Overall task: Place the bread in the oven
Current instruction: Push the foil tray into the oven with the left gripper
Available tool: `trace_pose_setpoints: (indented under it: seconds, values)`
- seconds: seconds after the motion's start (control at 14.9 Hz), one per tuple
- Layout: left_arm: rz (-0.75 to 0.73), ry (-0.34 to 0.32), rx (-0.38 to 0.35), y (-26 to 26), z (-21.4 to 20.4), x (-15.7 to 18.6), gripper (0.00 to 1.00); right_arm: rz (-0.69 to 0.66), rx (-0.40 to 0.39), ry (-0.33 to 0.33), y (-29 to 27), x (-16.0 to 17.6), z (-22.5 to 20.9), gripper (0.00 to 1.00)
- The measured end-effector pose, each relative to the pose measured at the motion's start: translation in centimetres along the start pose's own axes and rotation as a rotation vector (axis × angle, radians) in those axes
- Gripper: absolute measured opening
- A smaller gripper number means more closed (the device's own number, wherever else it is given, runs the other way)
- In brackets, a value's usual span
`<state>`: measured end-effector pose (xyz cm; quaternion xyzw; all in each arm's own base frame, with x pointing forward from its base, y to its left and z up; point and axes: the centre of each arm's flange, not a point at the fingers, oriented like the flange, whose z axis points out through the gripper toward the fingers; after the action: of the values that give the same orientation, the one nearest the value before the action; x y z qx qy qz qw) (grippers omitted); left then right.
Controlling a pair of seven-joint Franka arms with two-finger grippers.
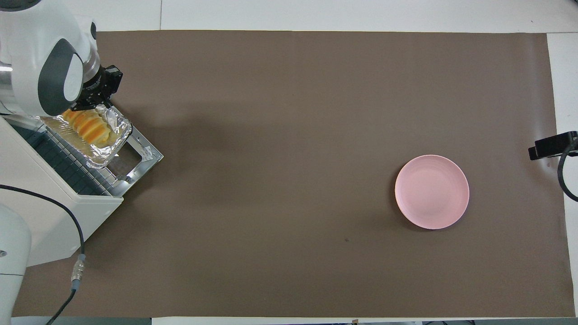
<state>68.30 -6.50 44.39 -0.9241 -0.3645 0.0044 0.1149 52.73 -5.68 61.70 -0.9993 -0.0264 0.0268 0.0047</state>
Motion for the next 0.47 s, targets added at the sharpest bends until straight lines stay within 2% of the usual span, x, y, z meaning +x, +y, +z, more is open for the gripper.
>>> trace_pose_setpoints:
  seconds: [0.2,0.47]
  values:
    - [-0.018,-0.028,0.036,-1.8,2.0,1.3,0.01,-0.001,0.005,-0.004,-0.1,0.2,0.2,1.0]
    - [0.029,-0.078,0.107,-3.5,5.2,0.7,0.01,-0.001,0.005,-0.004,-0.1,0.2,0.2,1.0]
